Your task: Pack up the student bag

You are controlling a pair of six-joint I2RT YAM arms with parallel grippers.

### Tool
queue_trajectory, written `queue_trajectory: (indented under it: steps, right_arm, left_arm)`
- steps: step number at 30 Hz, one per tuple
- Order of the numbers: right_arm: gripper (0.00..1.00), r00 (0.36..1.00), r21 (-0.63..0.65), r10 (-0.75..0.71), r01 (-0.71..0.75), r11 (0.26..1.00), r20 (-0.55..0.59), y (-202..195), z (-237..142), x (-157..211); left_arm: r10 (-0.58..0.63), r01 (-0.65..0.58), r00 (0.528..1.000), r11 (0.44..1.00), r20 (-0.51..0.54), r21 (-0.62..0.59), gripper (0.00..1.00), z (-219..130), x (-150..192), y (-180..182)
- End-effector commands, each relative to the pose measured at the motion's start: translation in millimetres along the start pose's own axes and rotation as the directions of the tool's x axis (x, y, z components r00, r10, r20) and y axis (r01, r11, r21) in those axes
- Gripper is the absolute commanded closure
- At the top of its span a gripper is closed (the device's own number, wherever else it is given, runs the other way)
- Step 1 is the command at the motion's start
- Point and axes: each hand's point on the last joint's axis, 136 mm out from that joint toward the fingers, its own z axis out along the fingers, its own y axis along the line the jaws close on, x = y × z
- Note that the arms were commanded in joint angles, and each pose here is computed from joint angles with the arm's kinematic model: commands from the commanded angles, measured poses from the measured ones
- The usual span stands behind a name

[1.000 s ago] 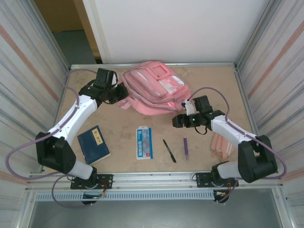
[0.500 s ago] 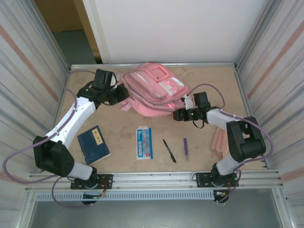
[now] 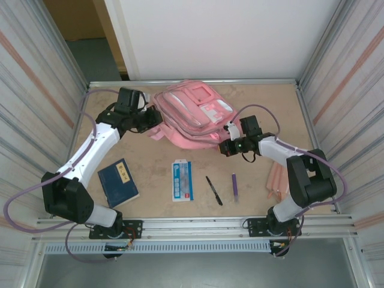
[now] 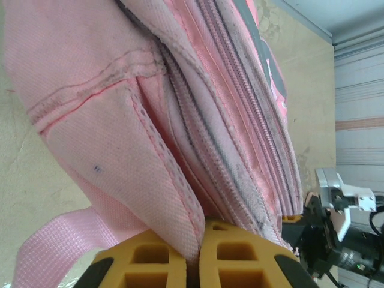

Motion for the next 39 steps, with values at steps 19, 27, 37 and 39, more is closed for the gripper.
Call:
queue_trajectory:
  steps: [19, 27, 37, 39]
  right_arm:
    - [0.82, 0.937, 0.01, 0.025, -0.023, 1.0, -0.349, 50, 22, -2]
    - [0.78, 0.899, -0.026, 0.109, -0.132, 0.991, -0.424, 60, 34, 17]
    - [0.64, 0.916, -0.016, 0.069, -0.082, 0.997, -0.396, 94, 81, 4]
    - [0.63, 0.928, -0.016, 0.055, -0.066, 0.998, -0.369, 97, 81, 2]
  left_arm:
    - [-0.086, 0.086, 0.994, 0.996, 0.061, -0.007, 1.0, 88, -2, 12]
    - [-0.169, 0.169, 0.986, 0.983, 0.007, -0.069, 1.0, 123, 16, 57]
    - [-0.194, 0.191, 0.981, 0.971, -0.007, -0.144, 0.9, 126, 28, 92]
    - [-0.189, 0.184, 0.982, 0.97, -0.017, -0.159, 0.8, 114, 31, 99]
